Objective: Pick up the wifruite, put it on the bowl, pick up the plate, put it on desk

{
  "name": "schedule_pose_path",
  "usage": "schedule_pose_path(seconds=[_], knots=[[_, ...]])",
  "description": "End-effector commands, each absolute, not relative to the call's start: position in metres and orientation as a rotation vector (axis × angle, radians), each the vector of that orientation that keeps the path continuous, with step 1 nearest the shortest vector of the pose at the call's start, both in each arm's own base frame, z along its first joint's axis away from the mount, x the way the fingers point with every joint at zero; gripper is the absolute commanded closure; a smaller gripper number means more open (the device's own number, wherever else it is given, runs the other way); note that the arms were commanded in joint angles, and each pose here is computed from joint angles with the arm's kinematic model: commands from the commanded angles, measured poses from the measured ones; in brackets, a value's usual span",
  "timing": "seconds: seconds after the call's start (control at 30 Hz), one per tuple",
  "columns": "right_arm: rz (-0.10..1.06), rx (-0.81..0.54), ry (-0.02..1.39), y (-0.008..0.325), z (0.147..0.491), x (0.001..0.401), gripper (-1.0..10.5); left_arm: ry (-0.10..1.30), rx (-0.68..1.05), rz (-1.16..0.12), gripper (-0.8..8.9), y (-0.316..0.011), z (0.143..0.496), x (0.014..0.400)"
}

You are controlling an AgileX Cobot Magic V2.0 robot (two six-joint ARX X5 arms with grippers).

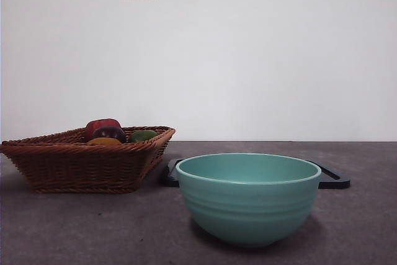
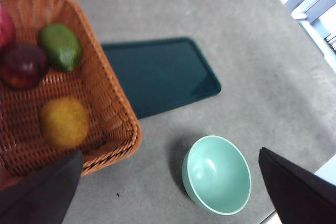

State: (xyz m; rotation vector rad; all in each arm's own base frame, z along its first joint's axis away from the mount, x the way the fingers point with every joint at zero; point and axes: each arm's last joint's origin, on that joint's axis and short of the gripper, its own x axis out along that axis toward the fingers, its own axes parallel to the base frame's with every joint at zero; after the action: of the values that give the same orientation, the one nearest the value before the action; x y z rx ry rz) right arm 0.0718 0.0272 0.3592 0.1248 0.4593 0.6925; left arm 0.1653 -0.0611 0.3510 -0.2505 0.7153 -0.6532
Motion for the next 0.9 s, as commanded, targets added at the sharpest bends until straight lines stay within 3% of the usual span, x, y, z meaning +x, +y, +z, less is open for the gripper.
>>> schedule_pose_path(seconds=[0.03, 0.13, 0.37, 0.53, 0.9], knots=[[0.701, 0.116, 0.432, 0.027, 0.365, 0.071, 3.2, 0.750, -0.282, -0.636, 1.63, -0.068, 0.356, 0.186], [0.701, 0.116, 0.432, 0.027, 0.365, 0.071, 3.2, 0.819, -0.291, -0.613, 1.66, -0.074, 0.354, 0.207], [0.701, 0.116, 0.432, 0.027, 0.365, 0.071, 3.2, 0.978, -0.203, -0.427, 1.66, -0.089, 0.344, 0.252], [0.700, 0.116, 0.432, 0.027, 0.365, 0.071, 3.2, 1.036, -0.152, -0.387, 1.66, -0.104, 0.328, 0.278], [0.701, 0.116, 0.432, 0.027, 0.365, 0.071, 3.2, 1.179, 0.004, -0.265, 1.66, -0.137, 0.257, 0.326]])
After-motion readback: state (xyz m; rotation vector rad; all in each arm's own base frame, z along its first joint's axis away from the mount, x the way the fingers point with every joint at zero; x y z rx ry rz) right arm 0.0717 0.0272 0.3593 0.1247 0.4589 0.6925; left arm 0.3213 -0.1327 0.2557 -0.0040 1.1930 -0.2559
